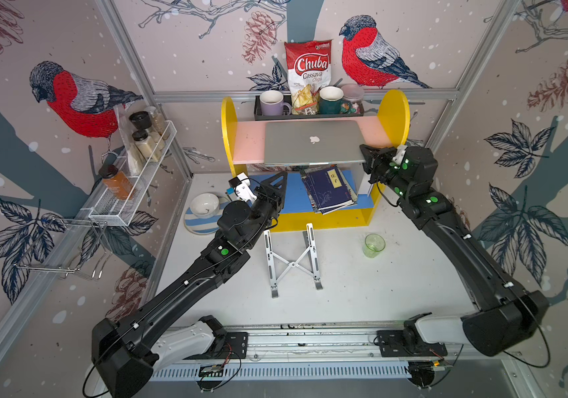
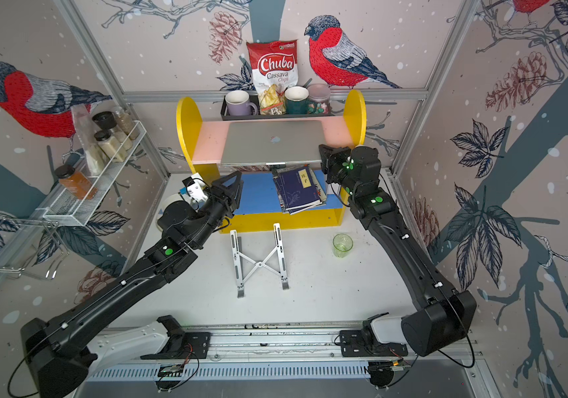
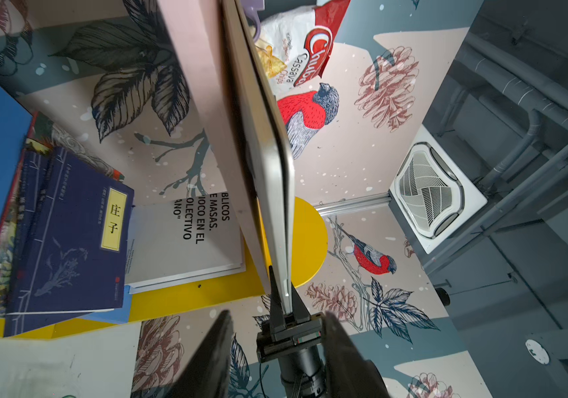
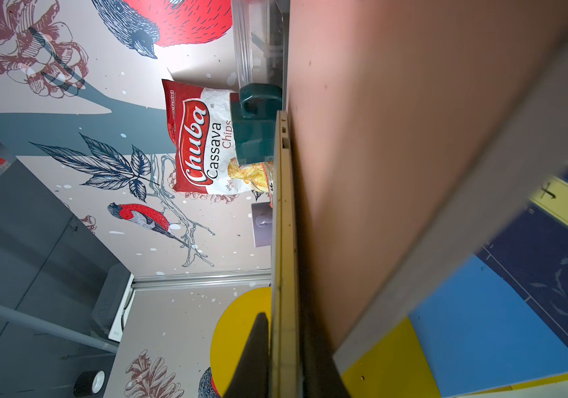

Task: Close the laptop lid and set it aside
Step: Place the laptop on the shelf.

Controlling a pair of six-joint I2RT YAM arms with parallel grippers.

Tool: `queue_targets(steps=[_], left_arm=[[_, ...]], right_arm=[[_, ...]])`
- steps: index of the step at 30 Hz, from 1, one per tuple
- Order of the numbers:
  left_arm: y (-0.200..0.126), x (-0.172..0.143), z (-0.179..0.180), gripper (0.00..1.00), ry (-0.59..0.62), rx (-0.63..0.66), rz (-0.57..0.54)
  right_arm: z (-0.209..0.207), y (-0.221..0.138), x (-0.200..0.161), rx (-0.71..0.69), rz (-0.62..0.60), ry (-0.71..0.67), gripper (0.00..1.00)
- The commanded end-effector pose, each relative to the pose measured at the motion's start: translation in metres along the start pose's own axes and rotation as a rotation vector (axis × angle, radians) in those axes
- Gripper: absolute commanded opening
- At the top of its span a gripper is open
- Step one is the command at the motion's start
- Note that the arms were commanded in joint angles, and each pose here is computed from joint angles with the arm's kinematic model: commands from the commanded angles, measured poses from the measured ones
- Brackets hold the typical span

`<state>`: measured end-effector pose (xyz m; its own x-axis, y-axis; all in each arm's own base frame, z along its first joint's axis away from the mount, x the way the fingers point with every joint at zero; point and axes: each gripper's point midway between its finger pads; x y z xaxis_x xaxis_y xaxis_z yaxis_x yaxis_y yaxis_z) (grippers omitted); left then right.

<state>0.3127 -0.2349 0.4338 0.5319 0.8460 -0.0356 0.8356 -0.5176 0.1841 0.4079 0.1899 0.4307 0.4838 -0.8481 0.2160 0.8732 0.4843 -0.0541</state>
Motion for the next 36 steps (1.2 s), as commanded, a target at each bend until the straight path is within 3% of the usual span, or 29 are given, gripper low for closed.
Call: queue_targets(steps=[1,3,10,18,24,36], left_arm=[[0.009,-0.018,-0.02,0.29,0.034,-0.054,0.074],[0.015,-0.022,-0.023,0.24,0.036,-0.057,0.086],[0.037,-0.038,-0.013,0.19,0.021,-0.045,0.136],[0.045,-0.068,-0.022,0.13,0.018,-0.067,0.203],[0.062,-0.082,-0.012,0.0,0.024,-0.044,0.238],[0.088,-0.103,-0.007,0.0,0.007,-0.079,0.312]], right_arm=[[-0.003,-0.004,-0.003,-0.005,0.011,0.006,0.39],[-0.002,-0.008,-0.002,-0.004,0.002,0.004,0.5],[-0.003,-0.012,0.0,-0.011,0.0,0.005,0.75],[-0.007,-0.007,0.0,-0.011,0.007,0.017,0.78],[-0.006,-0.007,0.0,-0.006,0.007,0.02,0.78],[-0.007,-0.005,-0.001,-0.003,0.019,0.022,0.79]])
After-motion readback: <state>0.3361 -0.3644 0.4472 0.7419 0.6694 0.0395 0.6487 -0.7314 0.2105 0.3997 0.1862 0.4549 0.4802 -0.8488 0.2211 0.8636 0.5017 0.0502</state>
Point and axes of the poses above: each gripper's point midway between its finger pads, its own y axis out along the fingers, its own z axis along the line the jaws close on, x = y × z, and after that the axes turned 10 degrees about -y, right-handed
